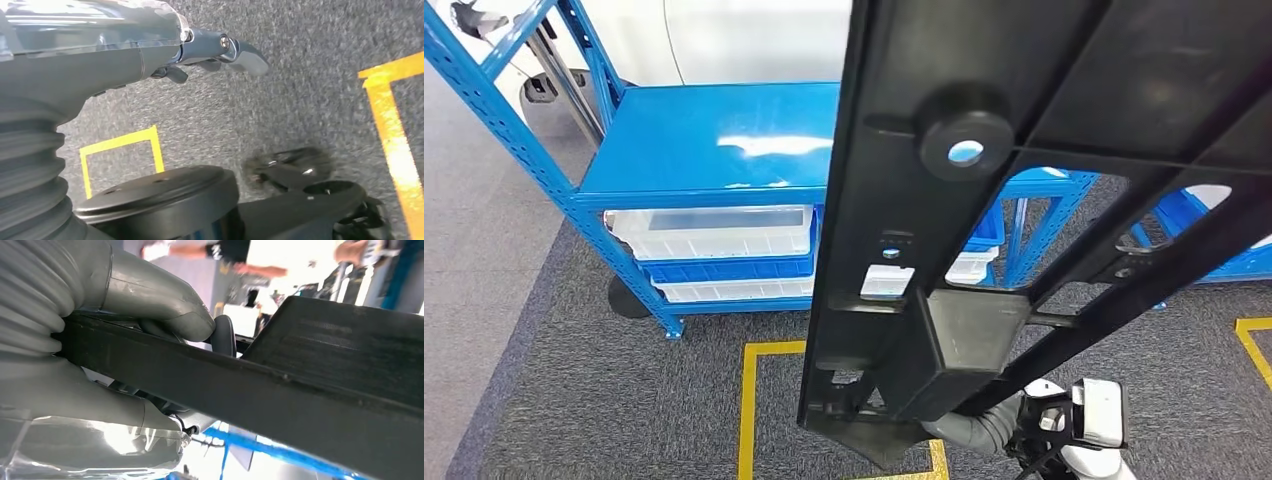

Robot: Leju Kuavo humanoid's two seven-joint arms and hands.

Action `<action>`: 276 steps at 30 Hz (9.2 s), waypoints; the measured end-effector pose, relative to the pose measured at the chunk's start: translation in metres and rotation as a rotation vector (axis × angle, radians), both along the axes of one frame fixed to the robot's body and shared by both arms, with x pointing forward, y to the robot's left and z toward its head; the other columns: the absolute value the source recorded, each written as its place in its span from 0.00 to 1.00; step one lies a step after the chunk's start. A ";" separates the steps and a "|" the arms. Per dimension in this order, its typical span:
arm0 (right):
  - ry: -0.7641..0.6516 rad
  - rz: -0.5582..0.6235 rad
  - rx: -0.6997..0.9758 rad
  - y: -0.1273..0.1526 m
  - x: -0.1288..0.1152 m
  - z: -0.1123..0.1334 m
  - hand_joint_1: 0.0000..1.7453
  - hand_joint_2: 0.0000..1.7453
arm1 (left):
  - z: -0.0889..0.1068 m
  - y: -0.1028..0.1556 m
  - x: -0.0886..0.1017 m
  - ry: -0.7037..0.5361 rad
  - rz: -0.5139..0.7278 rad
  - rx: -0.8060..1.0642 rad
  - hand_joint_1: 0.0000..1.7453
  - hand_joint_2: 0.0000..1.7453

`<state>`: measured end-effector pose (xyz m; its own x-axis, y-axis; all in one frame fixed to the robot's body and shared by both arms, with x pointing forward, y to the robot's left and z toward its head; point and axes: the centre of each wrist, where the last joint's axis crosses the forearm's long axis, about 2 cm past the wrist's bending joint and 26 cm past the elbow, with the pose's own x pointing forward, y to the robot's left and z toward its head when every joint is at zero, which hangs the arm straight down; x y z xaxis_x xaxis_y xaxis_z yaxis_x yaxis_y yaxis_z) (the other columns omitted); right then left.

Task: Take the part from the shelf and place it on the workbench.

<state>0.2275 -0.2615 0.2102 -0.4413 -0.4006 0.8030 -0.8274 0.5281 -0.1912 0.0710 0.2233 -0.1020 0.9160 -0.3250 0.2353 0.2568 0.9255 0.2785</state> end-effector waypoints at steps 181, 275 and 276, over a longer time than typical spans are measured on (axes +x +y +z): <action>0.138 0.531 -0.007 0.178 0.094 0.029 1.00 1.00 | 0.003 -0.009 0.002 0.273 0.521 0.081 0.00 1.00; -0.023 0.030 0.075 0.038 -0.033 -0.028 1.00 1.00 | -0.004 0.020 -0.010 0.049 0.160 0.021 0.00 1.00; -0.022 0.030 0.076 0.038 -0.034 -0.028 1.00 1.00 | -0.004 0.020 -0.009 0.046 0.160 0.021 0.00 1.00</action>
<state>0.1939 -0.2231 0.1823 -0.4453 -0.4736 0.7599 -0.8393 0.5165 -0.1699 0.0618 0.2436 -0.1057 0.9660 -0.1788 0.1866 0.1198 0.9497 0.2895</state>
